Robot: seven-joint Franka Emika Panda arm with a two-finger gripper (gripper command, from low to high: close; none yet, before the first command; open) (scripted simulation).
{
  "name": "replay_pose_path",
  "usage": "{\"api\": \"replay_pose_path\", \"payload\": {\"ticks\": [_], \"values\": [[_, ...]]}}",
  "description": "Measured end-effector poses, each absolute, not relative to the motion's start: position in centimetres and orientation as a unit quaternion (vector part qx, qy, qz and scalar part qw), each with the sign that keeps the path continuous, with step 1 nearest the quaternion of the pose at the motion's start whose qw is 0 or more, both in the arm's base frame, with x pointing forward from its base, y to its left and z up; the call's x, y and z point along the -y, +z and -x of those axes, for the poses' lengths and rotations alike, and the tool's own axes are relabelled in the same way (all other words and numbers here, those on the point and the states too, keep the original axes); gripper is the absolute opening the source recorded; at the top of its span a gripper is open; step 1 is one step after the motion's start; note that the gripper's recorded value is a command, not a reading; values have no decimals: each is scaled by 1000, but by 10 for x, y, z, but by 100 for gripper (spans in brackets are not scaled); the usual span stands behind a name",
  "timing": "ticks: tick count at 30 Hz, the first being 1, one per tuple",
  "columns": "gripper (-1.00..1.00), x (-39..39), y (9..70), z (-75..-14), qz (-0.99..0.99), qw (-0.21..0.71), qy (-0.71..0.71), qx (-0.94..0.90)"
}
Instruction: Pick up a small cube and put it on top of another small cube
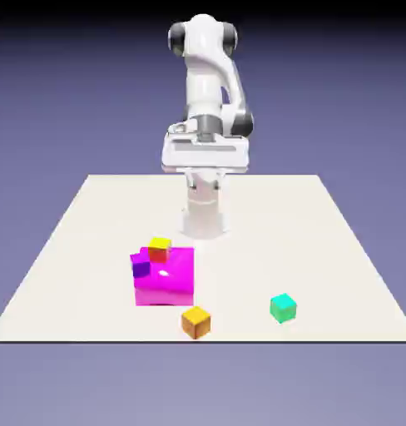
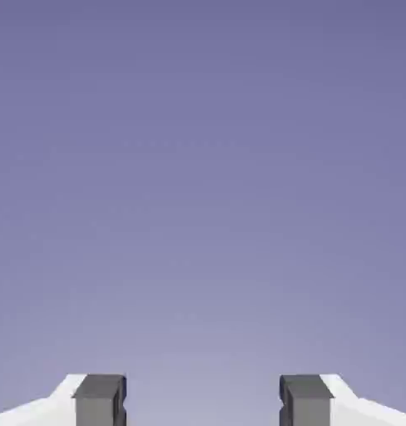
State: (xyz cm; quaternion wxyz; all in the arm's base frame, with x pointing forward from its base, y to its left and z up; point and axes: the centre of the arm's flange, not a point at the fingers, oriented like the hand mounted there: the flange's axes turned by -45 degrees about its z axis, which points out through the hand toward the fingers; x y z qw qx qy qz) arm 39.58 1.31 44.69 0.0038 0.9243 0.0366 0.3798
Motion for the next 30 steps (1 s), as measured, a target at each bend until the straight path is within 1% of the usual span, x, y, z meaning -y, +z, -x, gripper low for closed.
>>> {"api": "replay_pose_path", "payload": {"ticks": [6,11,17,23,25,30], "values": [[0,-58,386,-420,-937,-10,338,-90],[0,-97,329,-428,-943,-22,303,-133],[0,-143,258,-422,-948,-37,259,-183],[0,-185,184,-399,-948,-51,214,-229],[0,-187,181,-398,-948,-52,212,-231],[0,-195,136,-412,-948,-52,212,-231]]}}
